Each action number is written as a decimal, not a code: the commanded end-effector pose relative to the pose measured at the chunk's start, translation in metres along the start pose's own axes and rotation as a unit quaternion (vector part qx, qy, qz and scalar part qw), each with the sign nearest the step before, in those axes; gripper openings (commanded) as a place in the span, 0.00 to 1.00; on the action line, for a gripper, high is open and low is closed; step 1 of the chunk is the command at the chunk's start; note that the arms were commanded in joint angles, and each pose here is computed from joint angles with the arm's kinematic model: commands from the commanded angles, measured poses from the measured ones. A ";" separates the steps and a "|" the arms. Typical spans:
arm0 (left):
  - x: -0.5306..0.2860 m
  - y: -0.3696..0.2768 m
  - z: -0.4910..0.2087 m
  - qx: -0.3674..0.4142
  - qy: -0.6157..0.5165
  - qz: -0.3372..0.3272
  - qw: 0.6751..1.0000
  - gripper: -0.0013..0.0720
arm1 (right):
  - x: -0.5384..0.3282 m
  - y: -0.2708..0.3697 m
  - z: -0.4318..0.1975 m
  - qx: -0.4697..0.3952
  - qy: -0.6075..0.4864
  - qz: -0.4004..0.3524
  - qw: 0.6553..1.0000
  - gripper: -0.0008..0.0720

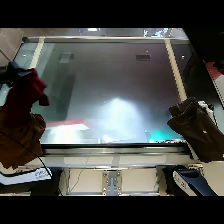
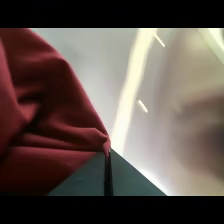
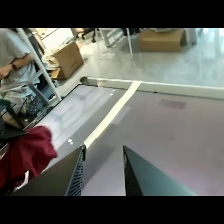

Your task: Fold the shirts.

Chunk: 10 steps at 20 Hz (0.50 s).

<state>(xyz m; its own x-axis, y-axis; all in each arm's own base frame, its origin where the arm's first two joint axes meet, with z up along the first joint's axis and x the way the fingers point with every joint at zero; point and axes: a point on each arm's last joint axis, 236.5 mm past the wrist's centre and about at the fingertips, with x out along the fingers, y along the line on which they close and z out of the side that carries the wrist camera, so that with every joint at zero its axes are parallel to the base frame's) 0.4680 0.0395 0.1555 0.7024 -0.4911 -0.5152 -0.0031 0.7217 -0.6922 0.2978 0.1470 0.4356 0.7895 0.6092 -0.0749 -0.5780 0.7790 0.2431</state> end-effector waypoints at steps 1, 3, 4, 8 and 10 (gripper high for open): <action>0.015 -0.132 -0.077 0.097 0.102 -0.121 0.983 0.03 | -0.041 0.043 0.030 -0.074 -0.003 0.014 0.997 0.40; 0.034 -0.182 -0.128 0.138 0.162 -0.162 0.963 0.03 | -0.061 0.058 0.046 -0.107 -0.018 0.009 0.994 0.40; 0.045 -0.202 -0.158 0.159 0.194 -0.177 0.952 0.03 | -0.069 0.063 0.050 -0.120 -0.022 0.007 0.993 0.40; 0.091 -0.242 -0.243 0.225 0.258 -0.186 0.921 0.46 | -0.078 0.063 0.045 -0.138 -0.002 -0.008 0.990 0.40; 0.118 -0.242 -0.236 0.242 0.216 -0.164 0.932 0.99 | -0.074 0.045 0.028 -0.141 0.040 -0.032 0.989 0.40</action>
<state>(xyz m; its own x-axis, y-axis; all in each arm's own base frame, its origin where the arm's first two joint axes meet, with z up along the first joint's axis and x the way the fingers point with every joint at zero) 0.3789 -0.2702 0.1600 0.2218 -0.8246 -0.5204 0.5008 0.5542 -0.6649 0.2171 0.1426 0.4972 0.7968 0.6000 -0.0711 -0.6022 0.7982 -0.0134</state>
